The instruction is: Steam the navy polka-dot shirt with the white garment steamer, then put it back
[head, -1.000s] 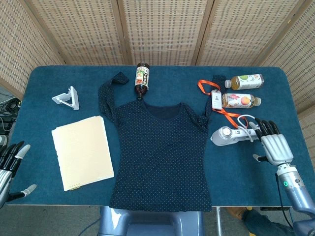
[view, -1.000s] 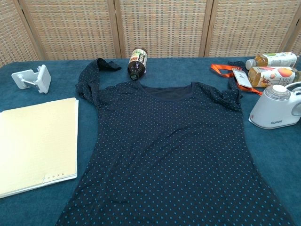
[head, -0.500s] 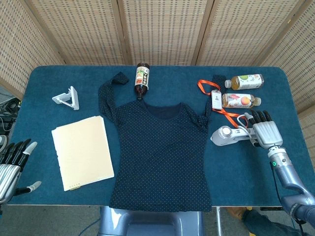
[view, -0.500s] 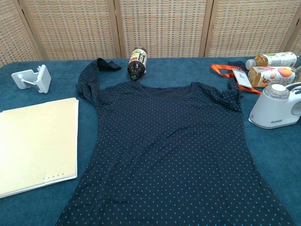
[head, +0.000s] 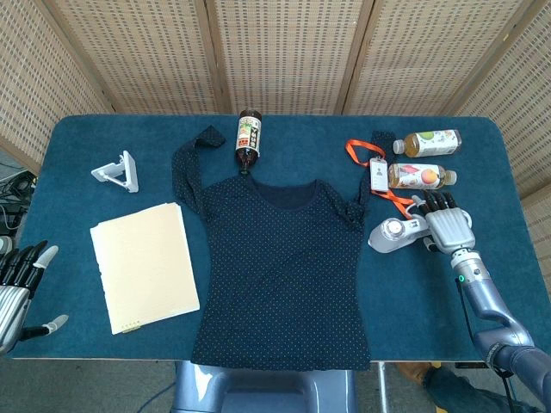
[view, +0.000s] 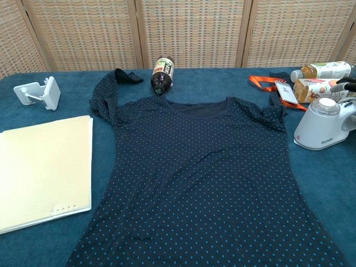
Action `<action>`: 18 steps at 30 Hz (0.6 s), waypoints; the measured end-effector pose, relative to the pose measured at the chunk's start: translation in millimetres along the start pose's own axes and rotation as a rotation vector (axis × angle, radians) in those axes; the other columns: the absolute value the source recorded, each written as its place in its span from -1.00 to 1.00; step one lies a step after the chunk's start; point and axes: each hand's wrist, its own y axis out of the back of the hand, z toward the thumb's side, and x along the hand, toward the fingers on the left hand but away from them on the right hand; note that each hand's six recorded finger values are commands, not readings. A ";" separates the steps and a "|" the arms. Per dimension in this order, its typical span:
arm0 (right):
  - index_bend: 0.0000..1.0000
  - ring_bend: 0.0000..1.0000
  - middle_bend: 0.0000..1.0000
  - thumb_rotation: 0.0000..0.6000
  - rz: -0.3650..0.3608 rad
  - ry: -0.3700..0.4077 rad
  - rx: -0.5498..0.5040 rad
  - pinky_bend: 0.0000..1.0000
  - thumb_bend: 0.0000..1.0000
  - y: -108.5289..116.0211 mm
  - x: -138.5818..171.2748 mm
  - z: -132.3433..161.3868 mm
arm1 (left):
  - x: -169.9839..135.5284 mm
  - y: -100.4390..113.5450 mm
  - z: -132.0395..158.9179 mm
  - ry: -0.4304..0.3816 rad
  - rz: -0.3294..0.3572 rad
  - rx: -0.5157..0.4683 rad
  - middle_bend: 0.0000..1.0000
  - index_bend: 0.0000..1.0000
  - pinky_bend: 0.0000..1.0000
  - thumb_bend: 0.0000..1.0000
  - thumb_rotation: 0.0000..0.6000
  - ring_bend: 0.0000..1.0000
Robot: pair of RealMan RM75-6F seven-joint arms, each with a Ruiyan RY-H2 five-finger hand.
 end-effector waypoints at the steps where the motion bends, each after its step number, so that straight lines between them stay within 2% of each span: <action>1: -0.94 -1.00 -1.00 1.00 -0.004 0.000 -0.002 -1.00 -0.07 0.5 0.2 0.4 | -0.1 0.5 -0.5 0.002 0.002 -0.001 -1.00 -1.00 -1.00 -1.00 1.00 -1.00; 10: -0.90 -1.00 -1.00 1.00 -0.040 0.029 -0.056 -1.00 -0.07 4.3 8.5 7.5 | 0.0 -0.5 1.9 -0.006 -0.003 0.001 -1.00 -1.00 -1.00 -1.00 1.00 -1.00; 18: -0.85 -1.00 -1.00 1.00 -0.042 0.044 -0.082 -1.00 -0.07 4.5 -2.0 16.1 | -2.6 0.9 2.8 -0.010 0.005 -0.001 -1.00 -1.00 -1.00 -1.00 1.00 -1.00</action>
